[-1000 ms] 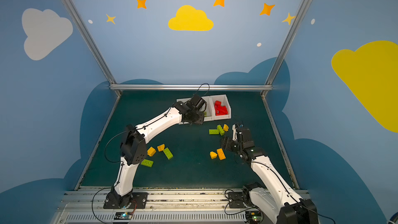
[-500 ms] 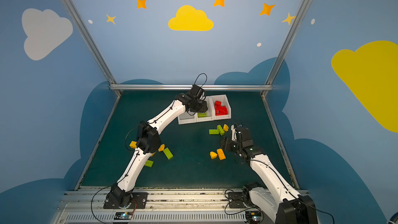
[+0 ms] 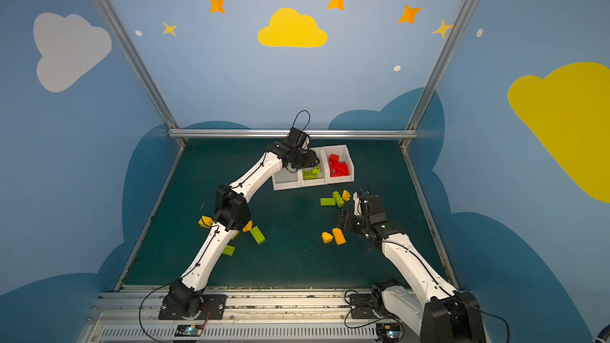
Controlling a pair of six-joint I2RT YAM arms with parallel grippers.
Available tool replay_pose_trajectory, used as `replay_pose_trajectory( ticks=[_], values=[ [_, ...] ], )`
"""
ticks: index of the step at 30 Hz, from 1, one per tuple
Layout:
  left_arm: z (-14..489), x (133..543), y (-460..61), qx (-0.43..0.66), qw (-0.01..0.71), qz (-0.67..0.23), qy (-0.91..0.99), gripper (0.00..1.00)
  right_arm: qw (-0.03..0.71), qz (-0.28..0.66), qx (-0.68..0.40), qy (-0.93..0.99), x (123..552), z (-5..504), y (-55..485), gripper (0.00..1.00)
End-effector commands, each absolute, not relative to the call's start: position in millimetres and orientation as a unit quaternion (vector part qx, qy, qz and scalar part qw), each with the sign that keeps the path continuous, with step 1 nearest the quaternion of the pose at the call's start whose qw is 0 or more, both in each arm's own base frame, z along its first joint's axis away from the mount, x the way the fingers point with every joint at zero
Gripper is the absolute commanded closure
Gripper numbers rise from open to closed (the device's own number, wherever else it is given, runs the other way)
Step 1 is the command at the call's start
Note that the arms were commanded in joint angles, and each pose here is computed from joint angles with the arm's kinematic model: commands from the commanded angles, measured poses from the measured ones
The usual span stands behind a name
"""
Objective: Sort the legos into containers by color
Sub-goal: Place the lego in the container, then pick up the lego from the middle-right of the table.
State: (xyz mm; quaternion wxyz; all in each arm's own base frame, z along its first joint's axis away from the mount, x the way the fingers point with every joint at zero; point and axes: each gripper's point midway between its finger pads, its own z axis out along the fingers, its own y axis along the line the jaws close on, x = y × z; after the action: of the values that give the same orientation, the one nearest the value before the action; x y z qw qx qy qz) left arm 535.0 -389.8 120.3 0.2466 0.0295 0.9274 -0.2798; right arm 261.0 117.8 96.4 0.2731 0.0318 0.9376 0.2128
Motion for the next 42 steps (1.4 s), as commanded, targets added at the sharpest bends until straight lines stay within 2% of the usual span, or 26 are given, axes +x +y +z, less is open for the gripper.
replay_pose_trajectory(
  ticks=[1, 5, 8, 15, 22, 25, 31, 35, 38, 42],
  values=[
    [158, 532, -391, 0.041, 0.268, -0.295, 0.916, 0.37, 0.292, 0.215, 0.023, 0.932, 271, 112, 122, 0.19],
    [187, 521, -383, 0.04, 0.271, -0.296, 0.915, 0.35, 0.294, 0.209, 0.028, 0.932, 282, 116, 122, 0.23],
    [206, 502, -377, 0.047, 0.273, -0.288, 0.917, 0.35, 0.297, 0.204, 0.038, 0.932, 294, 123, 123, 0.33],
    [236, 435, -361, 0.063, 0.315, -0.284, 0.904, 0.35, 0.276, 0.191, 0.036, 0.942, 324, 123, 129, 0.48],
    [216, 374, -322, 0.036, 0.311, -0.281, 0.907, 0.36, 0.227, 0.17, 0.042, 0.958, 351, 100, 135, 0.64],
    [202, 350, -303, 0.033, 0.304, -0.268, 0.914, 0.36, 0.209, 0.155, 0.041, 0.965, 361, 89, 135, 0.65],
    [165, 309, -267, 0.008, 0.279, -0.245, 0.929, 0.36, 0.195, 0.128, 0.042, 0.972, 372, 75, 131, 0.59],
    [143, 289, -251, -0.002, 0.264, -0.231, 0.936, 0.36, 0.193, 0.121, 0.042, 0.973, 375, 69, 130, 0.48],
    [131, 279, -241, -0.009, 0.254, -0.222, 0.941, 0.36, 0.188, 0.114, 0.042, 0.975, 377, 63, 129, 0.49],
    [125, 272, -235, -0.014, 0.251, -0.218, 0.943, 0.36, 0.183, 0.108, 0.043, 0.976, 382, 54, 129, 0.59]
  ],
)
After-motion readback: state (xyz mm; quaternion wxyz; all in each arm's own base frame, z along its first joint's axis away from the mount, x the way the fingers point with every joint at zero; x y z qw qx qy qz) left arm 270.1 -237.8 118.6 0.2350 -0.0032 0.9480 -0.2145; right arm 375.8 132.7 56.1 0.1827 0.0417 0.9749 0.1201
